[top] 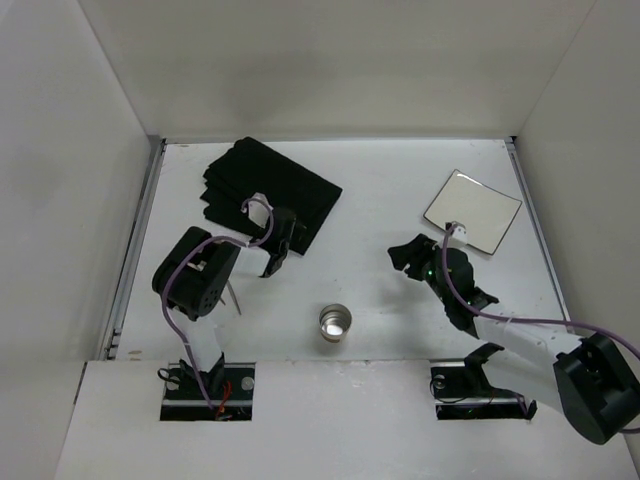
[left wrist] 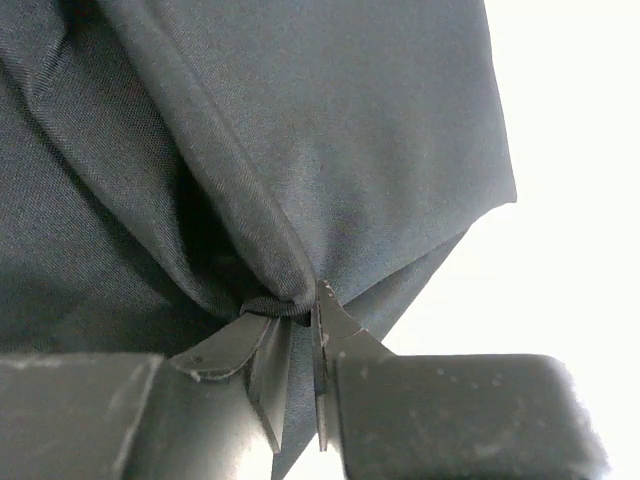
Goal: Set the dinner table for one person
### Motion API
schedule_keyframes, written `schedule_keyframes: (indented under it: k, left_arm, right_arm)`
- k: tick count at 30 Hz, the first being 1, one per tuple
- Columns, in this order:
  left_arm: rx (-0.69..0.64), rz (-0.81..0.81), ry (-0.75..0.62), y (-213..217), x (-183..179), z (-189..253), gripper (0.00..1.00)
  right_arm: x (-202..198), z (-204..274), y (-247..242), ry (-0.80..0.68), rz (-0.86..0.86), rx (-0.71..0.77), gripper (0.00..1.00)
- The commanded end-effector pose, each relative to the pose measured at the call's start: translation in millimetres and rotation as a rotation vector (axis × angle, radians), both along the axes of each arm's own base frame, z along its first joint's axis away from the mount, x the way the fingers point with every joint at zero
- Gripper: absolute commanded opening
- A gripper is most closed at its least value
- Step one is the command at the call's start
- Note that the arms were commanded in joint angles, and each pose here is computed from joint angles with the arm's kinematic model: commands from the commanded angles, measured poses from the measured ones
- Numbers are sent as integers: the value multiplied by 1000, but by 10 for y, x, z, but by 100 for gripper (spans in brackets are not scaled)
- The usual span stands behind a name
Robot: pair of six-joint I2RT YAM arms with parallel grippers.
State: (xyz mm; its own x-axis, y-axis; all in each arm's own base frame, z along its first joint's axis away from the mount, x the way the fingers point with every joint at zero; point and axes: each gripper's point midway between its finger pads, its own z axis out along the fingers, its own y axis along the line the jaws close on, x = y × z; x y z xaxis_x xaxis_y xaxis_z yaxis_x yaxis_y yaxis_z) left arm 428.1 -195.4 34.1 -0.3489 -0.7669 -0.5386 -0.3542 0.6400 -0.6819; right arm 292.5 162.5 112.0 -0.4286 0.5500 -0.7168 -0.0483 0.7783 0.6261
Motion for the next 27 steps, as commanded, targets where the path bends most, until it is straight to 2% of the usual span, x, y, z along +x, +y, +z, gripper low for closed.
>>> schedule_keyframes:
  k: [1,5,10,11,13,14,15,17,19,21,22,24,27]
  left_arm:
    - [-39,-104,33,-86,-351,-45,9]
    - [-19,-176,38,-13,-685,-31,9]
    - [25,-249,31,155,-1006,50,14]
    - [41,-241,28,229,-1029,86,18]
    - [90,-219,0,428,-1066,253,38]
    - [112,-216,-15,484,-1080,329,47]
    - [131,-215,-46,533,-1090,470,57]
    - [155,-208,-90,607,-1118,699,65]
    - [171,-181,-130,703,-1168,886,66]
    - [179,-112,-145,864,-1206,917,65]
    - [184,-74,-137,959,-1228,874,65]
    - [174,-30,-104,1073,-1253,764,62]
    - [159,-3,-55,1158,-1234,603,46]
  right_arm:
    - [114,180,11,-54,-11,19,65]
    - [163,144,37,-42,-15,5,70]
    - [150,163,365,-22,71,-6,63]
    - [143,187,449,-21,91,-7,57]
    - [148,262,633,-18,136,-19,43]
    - [154,292,728,-16,161,-41,39]
    - [180,315,802,-12,180,-66,39]
    - [269,328,935,6,204,-114,41]
    - [434,294,1049,26,212,-148,51]
    - [606,192,1122,64,201,-173,70]
    - [704,120,1112,87,182,-182,73]
    - [844,-29,1167,140,163,-182,74]
    - [1013,-216,1223,198,129,-175,71]
